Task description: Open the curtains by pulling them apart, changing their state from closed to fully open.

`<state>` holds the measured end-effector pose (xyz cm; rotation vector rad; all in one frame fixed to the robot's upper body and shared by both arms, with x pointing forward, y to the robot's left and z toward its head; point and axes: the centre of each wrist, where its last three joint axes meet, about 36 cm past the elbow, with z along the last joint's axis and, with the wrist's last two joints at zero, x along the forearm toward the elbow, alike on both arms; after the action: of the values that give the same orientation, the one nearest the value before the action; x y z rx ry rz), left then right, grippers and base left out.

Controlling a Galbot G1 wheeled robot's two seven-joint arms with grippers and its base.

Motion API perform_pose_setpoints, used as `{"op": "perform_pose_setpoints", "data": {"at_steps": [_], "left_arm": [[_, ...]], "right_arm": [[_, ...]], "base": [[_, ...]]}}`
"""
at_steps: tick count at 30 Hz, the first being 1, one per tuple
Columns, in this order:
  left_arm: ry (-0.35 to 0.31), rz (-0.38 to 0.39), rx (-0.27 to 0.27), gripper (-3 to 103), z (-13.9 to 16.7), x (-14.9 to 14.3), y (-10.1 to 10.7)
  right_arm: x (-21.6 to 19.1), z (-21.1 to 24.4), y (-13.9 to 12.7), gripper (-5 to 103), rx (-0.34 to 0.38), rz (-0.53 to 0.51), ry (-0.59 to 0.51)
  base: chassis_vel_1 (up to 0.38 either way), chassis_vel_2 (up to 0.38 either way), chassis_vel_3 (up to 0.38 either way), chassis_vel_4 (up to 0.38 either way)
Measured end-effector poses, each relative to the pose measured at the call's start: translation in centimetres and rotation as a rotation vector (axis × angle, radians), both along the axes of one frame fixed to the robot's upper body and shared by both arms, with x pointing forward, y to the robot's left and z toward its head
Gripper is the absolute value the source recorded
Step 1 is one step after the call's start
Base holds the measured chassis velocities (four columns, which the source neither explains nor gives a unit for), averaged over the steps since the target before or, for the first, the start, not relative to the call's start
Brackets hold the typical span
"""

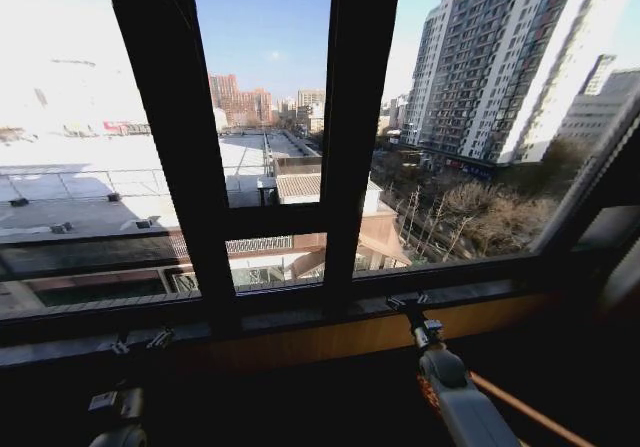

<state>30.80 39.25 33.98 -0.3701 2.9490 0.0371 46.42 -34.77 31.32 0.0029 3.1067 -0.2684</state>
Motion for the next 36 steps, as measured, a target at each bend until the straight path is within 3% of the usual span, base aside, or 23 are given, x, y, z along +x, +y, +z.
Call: {"op": "perform_pose_setpoints", "data": {"at_steps": [14, 36], "left_arm": [[0.000, -0.001, 0.000, 100, 0.00, 0.00, -0.01], [0.000, 0.000, 0.000, 100, 0.00, 0.00, 0.01]], "right_arm": [[0.00, 0.01, -0.02, 100, 0.000, 0.000, 0.000], [0.00, 0.00, 0.00, 100, 0.000, 0.000, 0.000]], "base": [[-0.317, -0.323, 0.309, 0.313], [-0.004, -0.035, 0.010, 0.029]]}}
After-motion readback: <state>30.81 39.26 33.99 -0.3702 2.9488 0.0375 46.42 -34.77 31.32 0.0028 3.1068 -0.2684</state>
